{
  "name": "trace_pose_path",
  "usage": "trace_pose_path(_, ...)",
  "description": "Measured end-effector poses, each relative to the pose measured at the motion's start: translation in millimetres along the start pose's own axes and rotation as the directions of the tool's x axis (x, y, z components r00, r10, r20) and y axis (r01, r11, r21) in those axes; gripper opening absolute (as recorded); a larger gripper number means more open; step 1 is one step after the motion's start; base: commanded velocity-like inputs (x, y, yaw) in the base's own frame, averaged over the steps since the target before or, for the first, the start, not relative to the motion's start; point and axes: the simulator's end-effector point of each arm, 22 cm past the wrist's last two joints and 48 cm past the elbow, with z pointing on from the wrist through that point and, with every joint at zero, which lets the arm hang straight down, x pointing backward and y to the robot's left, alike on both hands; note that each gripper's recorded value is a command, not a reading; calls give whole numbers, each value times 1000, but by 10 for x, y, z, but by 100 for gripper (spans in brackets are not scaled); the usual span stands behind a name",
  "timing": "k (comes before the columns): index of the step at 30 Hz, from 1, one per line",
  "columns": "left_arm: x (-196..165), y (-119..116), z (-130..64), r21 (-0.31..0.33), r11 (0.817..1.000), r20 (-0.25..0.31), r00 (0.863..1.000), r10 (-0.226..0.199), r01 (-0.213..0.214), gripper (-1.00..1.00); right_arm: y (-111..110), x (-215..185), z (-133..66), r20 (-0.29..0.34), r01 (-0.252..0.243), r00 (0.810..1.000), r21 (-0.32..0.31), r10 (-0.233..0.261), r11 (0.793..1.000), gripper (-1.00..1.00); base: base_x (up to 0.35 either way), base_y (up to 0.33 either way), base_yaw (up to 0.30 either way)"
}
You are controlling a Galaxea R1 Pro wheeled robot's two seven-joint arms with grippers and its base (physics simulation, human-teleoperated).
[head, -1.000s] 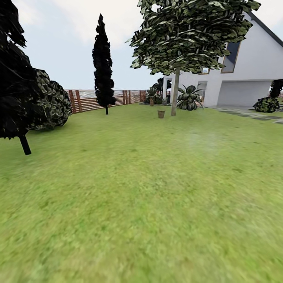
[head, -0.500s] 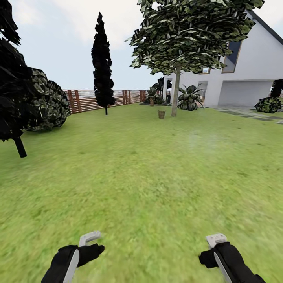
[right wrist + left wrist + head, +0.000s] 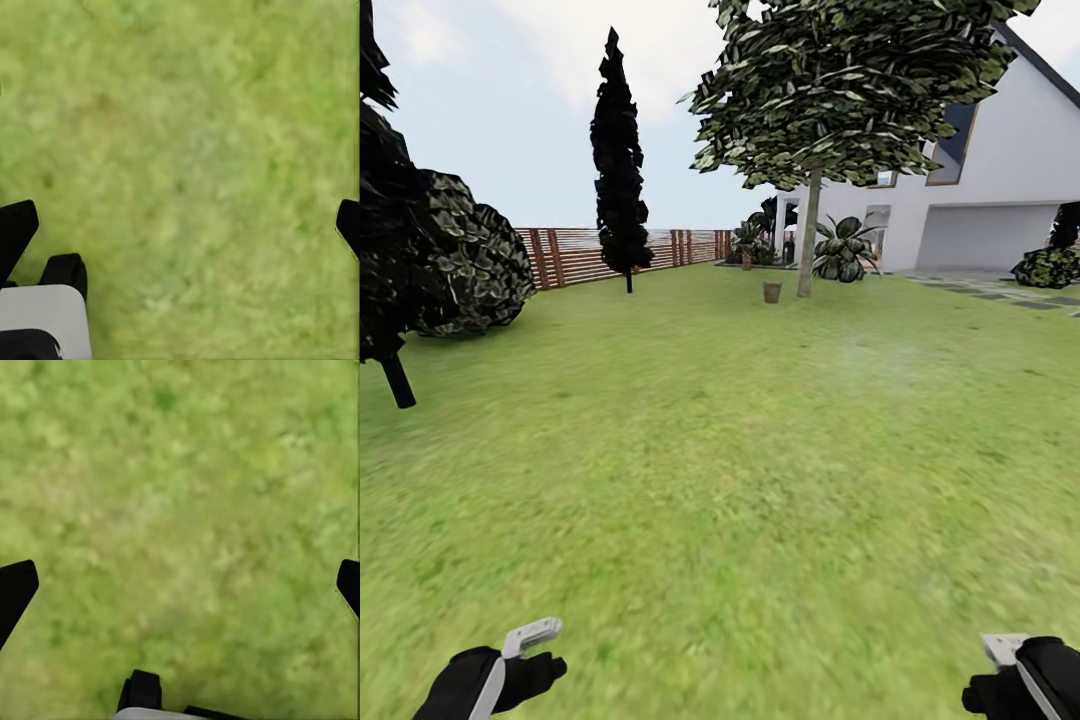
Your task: Take the three Easter eggs out of the wicker basket on the lawn in the garden, then place them on the lawn next to a single tree (choose any tree) so that all three eggs are next to the same tree and none are left in the basket.
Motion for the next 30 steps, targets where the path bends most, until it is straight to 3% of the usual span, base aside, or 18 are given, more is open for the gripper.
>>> trace_pose_path(9, 30, -123, 12, 15, 1000, -5, 1000, 10, -10, 100, 265, -17, 61, 10, 4, 1000, 13, -4, 1000, 100, 338, 0, 0)
trace_pose_path(13, 78, -221, 34, 26, 1000, -15, 1000, 10, -10, 100, 288, -157, 69, 60, 2, 998, 83, -7, 997, 100, 338, 0, 0)
trace_pose_path(15, 154, -361, 92, 45, 999, -43, 999, 4, -2, 100, 279, -440, -18, 96, -16, 995, 102, 6, 995, 100, 338, 0, 0)
trace_pose_path(17, 197, -611, 120, 75, 997, -59, 998, 1, 4, 100, 288, -584, -39, 85, -33, 996, 99, 24, 995, 100, 338, 0, 0)
trace_pose_path(18, 217, -803, 127, 98, 995, -66, 998, 1, 5, 100, 400, -648, 25, 49, -46, 998, 78, 43, 996, 100, 338, 0, 0)
trace_pose_path(23, 240, -992, 152, 118, 993, -82, 997, 5, 4, 100, 570, -701, 135, 34, -49, 998, 57, 47, 997, 100, 338, 0, 0)
trace_pose_path(25, 327, -1057, 242, 122, 992, -116, 993, 6, 8, 100, 598, -696, 150, 32, -48, 998, 54, 46, 997, 100, 338, 0, 0)
trace_pose_path(30, 239, -1262, 436, 136, 991, -104, 995, 4, 10, 100, 761, -634, 200, 14, -33, 999, 39, 32, 999, 100, 338, 0, 0)
